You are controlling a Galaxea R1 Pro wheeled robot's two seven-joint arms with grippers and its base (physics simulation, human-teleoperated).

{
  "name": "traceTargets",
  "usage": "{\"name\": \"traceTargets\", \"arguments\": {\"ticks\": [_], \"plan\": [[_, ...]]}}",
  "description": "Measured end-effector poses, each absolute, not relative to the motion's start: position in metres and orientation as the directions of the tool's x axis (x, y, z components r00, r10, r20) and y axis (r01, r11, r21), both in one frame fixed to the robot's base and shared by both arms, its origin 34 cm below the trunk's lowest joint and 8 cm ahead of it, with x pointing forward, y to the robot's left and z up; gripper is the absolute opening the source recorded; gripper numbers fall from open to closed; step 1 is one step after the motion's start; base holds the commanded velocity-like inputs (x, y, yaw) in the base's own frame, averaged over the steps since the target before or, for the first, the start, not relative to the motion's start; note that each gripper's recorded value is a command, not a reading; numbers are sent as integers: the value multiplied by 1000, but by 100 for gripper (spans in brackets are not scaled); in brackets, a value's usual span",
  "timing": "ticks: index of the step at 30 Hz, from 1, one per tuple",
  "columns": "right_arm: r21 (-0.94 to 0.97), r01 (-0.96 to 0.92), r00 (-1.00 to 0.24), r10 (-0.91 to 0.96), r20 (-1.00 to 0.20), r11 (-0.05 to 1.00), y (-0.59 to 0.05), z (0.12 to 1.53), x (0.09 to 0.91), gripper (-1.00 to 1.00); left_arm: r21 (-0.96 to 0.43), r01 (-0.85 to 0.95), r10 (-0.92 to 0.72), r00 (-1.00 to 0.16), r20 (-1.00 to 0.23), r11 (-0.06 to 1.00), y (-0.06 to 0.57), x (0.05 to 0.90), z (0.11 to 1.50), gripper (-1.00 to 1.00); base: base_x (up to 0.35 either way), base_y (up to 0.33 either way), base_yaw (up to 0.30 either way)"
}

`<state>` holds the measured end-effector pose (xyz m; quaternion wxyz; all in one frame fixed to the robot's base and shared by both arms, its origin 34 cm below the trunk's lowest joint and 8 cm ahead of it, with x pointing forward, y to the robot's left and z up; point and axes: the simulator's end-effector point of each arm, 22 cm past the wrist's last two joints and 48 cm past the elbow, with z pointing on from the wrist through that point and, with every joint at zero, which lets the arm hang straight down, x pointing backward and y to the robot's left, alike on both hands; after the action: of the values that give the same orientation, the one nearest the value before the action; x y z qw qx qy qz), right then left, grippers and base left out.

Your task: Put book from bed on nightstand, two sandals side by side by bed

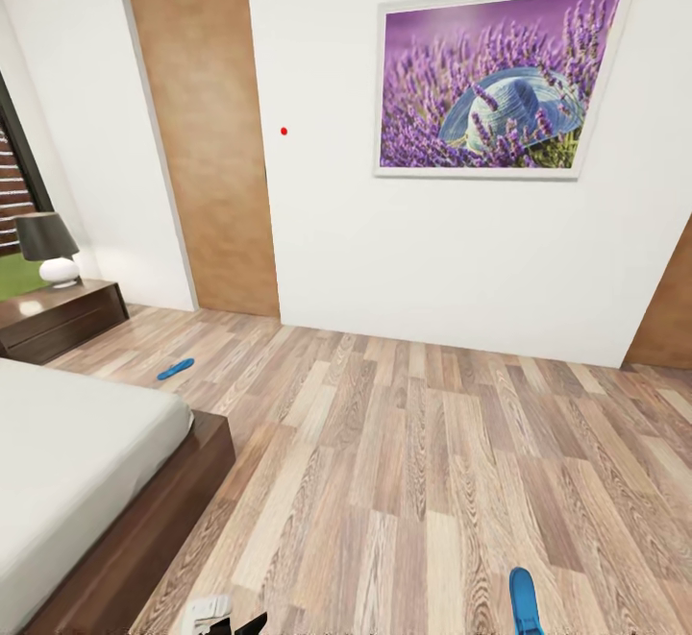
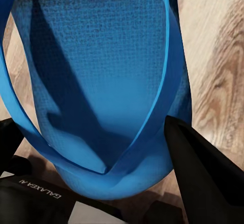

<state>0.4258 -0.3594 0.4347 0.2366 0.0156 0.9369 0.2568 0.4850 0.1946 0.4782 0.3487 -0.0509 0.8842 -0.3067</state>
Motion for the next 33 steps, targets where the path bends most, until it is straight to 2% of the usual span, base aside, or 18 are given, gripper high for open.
{"name": "traceTargets", "arguments": {"ticks": [33], "plan": [[491, -86, -893, 151, -423, 867, -359, 467, 428, -100, -579, 116, -304, -759, -575, 807, 195, 487, 509, 100, 0, 0, 0]]}}
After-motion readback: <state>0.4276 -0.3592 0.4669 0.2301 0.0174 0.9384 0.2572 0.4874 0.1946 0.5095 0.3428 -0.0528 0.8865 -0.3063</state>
